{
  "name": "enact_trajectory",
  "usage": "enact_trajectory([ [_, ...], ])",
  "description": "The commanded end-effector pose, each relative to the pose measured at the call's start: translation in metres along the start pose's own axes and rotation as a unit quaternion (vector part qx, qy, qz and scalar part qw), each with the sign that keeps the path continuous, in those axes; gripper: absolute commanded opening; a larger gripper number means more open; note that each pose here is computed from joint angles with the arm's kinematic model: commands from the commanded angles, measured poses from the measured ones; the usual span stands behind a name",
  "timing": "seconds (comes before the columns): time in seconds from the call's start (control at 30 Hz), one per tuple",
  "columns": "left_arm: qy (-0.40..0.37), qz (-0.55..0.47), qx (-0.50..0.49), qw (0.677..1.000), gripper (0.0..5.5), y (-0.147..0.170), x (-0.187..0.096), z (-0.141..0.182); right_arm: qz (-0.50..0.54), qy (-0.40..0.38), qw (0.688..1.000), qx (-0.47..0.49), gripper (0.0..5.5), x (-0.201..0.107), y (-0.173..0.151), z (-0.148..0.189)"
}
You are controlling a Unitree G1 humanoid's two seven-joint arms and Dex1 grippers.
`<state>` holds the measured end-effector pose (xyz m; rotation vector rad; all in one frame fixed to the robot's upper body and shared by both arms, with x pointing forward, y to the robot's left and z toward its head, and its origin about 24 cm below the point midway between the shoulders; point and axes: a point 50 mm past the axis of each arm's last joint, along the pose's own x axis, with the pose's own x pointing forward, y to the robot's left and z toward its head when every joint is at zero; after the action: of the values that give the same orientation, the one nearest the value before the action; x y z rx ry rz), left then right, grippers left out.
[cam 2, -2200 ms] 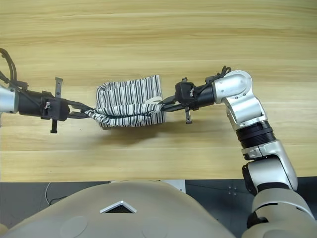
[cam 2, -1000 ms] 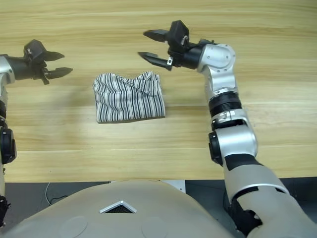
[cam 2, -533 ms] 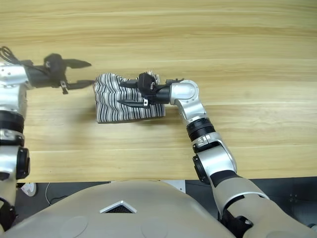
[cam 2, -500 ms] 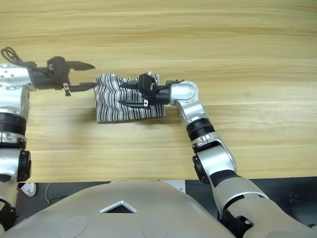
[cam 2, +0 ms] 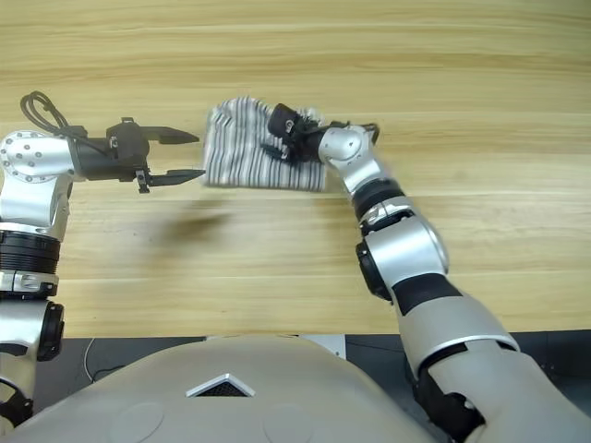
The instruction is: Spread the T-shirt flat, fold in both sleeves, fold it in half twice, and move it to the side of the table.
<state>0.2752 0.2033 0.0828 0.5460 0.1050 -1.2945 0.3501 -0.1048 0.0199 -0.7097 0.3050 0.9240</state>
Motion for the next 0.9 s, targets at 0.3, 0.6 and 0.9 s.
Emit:
enact_trajectory([
  [0.3,-0.014,0.427,-0.174,0.887,2.51,0.069,0.023,-0.041,-0.283,0.402,0.87,-0.027,2.58,-0.181,-0.082,-0.143],
  [0.6,0.013,0.674,-0.178,0.717,2.51,0.081,0.021,-0.045,-0.595,0.034,0.78,-0.191,2.58,-0.084,-0.109,0.005],
  [0.9,0.068,0.708,-0.09,0.697,2.51,0.072,0.022,-0.049,-0.354,0.0,0.935,0.031,2.58,-0.011,-0.017,-0.014],
])
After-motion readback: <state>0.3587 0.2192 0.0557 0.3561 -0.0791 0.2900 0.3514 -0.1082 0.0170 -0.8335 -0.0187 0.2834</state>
